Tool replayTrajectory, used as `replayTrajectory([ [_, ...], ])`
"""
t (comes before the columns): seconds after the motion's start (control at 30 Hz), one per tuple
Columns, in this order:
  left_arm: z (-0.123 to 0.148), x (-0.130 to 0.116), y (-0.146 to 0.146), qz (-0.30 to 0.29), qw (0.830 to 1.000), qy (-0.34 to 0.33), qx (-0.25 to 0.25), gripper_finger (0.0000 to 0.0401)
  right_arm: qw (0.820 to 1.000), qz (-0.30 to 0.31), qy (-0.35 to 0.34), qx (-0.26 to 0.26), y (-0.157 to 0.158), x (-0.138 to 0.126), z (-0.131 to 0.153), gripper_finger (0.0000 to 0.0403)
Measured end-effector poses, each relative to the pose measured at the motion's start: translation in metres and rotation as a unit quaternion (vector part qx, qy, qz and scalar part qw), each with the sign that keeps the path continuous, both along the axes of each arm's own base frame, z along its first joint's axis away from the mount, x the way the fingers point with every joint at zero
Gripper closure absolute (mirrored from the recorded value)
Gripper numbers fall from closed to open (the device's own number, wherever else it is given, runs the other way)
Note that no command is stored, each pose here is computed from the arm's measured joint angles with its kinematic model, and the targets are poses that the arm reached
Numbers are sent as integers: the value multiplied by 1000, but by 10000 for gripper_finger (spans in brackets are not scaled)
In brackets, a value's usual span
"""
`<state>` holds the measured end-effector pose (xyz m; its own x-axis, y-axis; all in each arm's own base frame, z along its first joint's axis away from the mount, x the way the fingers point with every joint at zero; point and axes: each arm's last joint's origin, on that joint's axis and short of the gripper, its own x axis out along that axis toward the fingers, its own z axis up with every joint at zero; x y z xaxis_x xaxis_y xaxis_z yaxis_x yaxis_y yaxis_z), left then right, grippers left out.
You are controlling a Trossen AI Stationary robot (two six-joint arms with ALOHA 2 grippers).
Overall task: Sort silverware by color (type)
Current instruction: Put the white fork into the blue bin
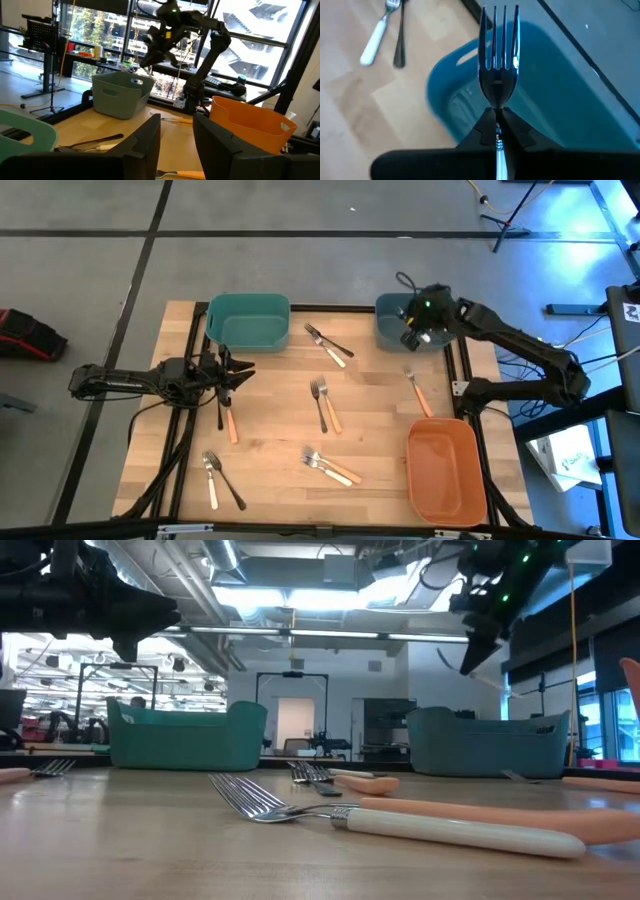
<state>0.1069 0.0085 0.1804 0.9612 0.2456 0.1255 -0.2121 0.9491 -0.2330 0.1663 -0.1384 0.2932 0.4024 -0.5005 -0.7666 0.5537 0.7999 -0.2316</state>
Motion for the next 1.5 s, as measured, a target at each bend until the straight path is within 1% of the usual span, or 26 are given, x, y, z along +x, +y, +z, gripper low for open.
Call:
replayTrajectory([
  [0.13, 0, 0, 0, 0, 1000, 0, 0, 291, 1000, 0, -3, 8, -28, -2, -11, 401],
  [0.27, 0, 0, 0, 0, 1000, 1, 2, 291, 999, -15, 14, 27, -50, 0, -28, 401],
  [0.4, 0, 0, 0, 0, 1000, 2, 2, 291, 998, -29, 34, 53, -67, 4, -48, 401],
  [0.53, 0, 0, 0, 1, 1000, 2, 3, 291, 994, -33, 61, 80, -73, 10, -66, 401],
  [0.83, 0, 0, 1, 10, 1000, 2, 2, 291, 988, -56, 79, 121, -80, 16, -88, 401],
  [1.03, 0, 0, 1, 10, 1000, 2, 2, 291, 986, -58, 86, 131, -82, 17, -95, 401],
  [1.2, 0, 0, 1, 10, 1000, 2, 2, 291, 984, -78, 77, 139, -82, 17, -95, 398],
  [1.3, 0, 0, 1, 10, 1000, 2, 2, 291, 984, -81, 79, 136, -82, 17, -95, 384],
  [1.5, 0, 0, 1, 10, 1000, 2, 2, 291, 984, -82, 84, 133, -82, 17, -91, 324],
])
